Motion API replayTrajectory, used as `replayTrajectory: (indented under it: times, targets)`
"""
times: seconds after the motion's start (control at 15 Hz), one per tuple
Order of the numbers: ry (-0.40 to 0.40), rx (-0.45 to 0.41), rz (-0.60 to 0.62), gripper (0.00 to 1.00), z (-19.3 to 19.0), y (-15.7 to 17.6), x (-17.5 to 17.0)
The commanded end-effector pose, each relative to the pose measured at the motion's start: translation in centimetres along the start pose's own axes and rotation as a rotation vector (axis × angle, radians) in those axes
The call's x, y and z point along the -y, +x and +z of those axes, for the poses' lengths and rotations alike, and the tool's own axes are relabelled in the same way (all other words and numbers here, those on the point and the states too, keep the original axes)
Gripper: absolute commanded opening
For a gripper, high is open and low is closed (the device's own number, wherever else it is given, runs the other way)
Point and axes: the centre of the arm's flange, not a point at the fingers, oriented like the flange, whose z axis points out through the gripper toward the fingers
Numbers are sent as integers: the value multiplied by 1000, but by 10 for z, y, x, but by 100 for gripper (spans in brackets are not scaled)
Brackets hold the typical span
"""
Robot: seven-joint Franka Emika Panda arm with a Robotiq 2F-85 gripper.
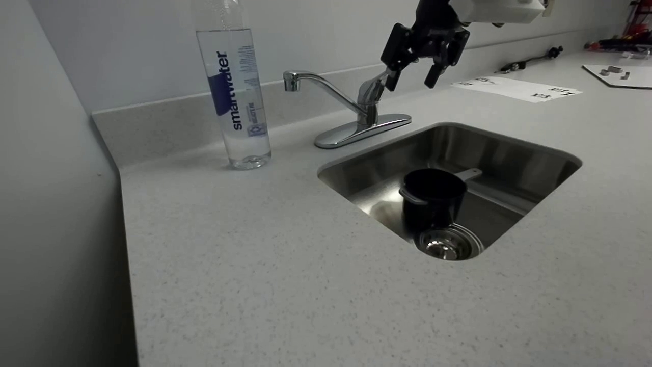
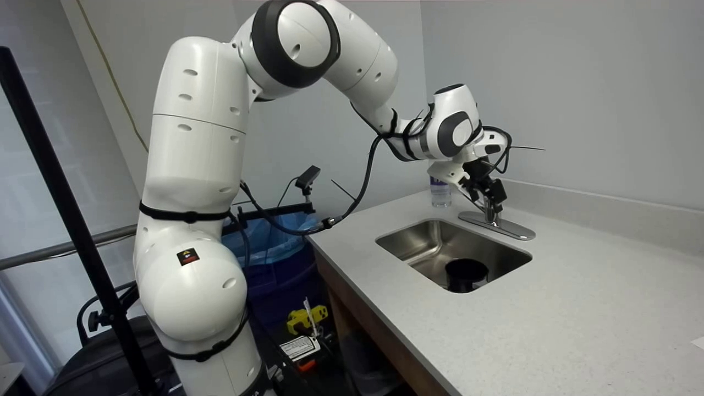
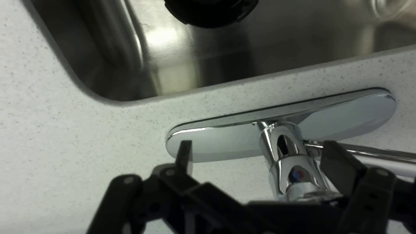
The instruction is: Push down the handle of the tap
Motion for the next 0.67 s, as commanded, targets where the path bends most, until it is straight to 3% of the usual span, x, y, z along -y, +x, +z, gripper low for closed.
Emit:
replayTrajectory:
  times: [0.0, 0.6]
  targets:
    - [6, -5, -12, 100, -25, -4, -5]
    - [158, -69, 0, 100, -128, 5, 3]
